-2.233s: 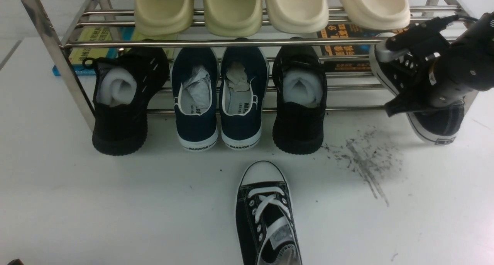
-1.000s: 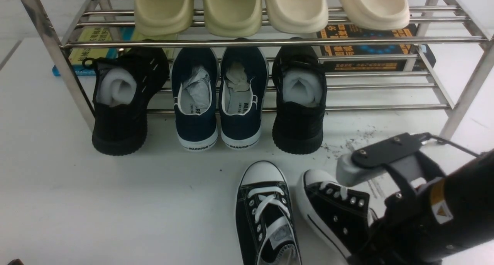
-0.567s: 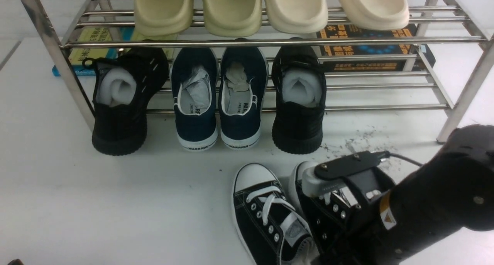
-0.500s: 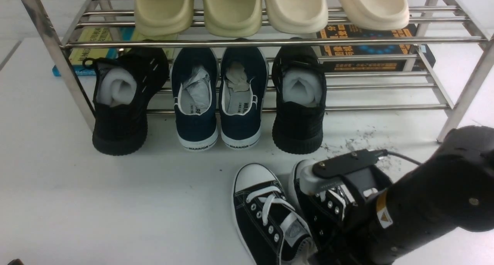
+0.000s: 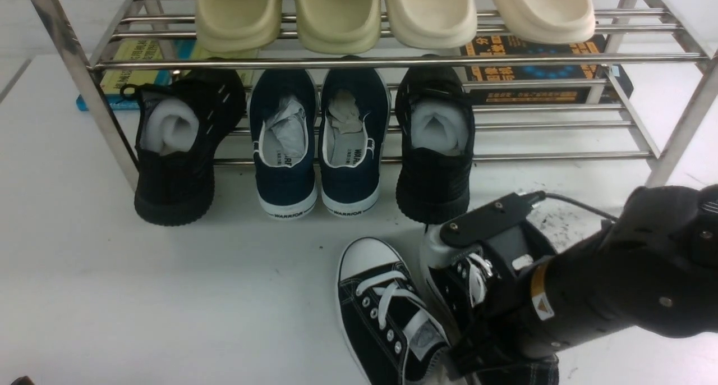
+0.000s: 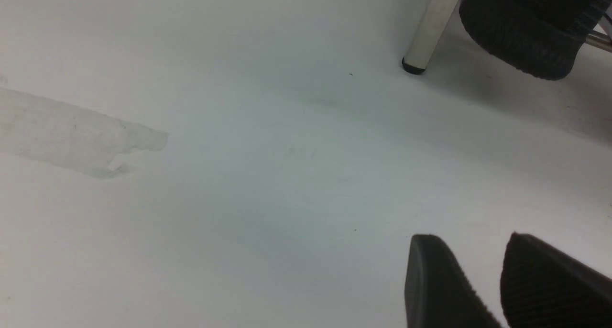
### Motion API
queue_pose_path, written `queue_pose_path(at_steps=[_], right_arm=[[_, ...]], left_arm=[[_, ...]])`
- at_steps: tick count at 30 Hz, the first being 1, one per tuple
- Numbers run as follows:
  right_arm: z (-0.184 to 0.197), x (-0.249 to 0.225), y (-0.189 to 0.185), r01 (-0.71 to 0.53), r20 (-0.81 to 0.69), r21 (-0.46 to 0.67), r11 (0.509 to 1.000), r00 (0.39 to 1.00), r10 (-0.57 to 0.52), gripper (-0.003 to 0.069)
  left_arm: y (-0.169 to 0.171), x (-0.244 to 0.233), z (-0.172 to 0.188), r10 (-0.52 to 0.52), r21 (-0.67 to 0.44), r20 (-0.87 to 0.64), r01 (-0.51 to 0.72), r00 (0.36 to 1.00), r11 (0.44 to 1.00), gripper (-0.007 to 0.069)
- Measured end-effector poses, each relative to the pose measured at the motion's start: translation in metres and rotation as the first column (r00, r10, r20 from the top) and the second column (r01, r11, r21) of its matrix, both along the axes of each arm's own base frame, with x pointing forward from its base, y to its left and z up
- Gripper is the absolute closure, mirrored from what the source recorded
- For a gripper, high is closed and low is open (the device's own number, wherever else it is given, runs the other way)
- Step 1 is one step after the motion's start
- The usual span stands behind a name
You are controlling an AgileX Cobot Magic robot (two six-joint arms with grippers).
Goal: Take the shoes off the shelf with your hand on the white table.
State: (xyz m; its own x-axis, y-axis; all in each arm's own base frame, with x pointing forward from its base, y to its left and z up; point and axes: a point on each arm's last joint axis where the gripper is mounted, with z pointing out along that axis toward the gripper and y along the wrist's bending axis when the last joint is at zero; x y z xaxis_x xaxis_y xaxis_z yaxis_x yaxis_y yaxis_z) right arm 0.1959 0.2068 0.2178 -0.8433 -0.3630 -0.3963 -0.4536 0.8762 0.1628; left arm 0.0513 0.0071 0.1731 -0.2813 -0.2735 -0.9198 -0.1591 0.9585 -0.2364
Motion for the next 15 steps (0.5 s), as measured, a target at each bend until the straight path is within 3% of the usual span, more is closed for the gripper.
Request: queue_pose_path(at_steps=[6, 15], right_arm=[[-0.017, 0.000, -0.001, -0.002, -0.082, -0.087, 0.996, 0.997, -0.005, 0.0624], [-0.017, 0.000, 0.005, 0.063, -0.127, 0.003, 0.998, 0.990, -0.063, 0.0520]], left_arm=[[0.000, 0.000, 0.000, 0.000, 0.000, 0.000, 0.000, 1.000, 1.000, 0.0384], [0.000, 0.000, 0.000, 0.000, 0.000, 0.000, 0.000, 1.000, 1.000, 0.0384]])
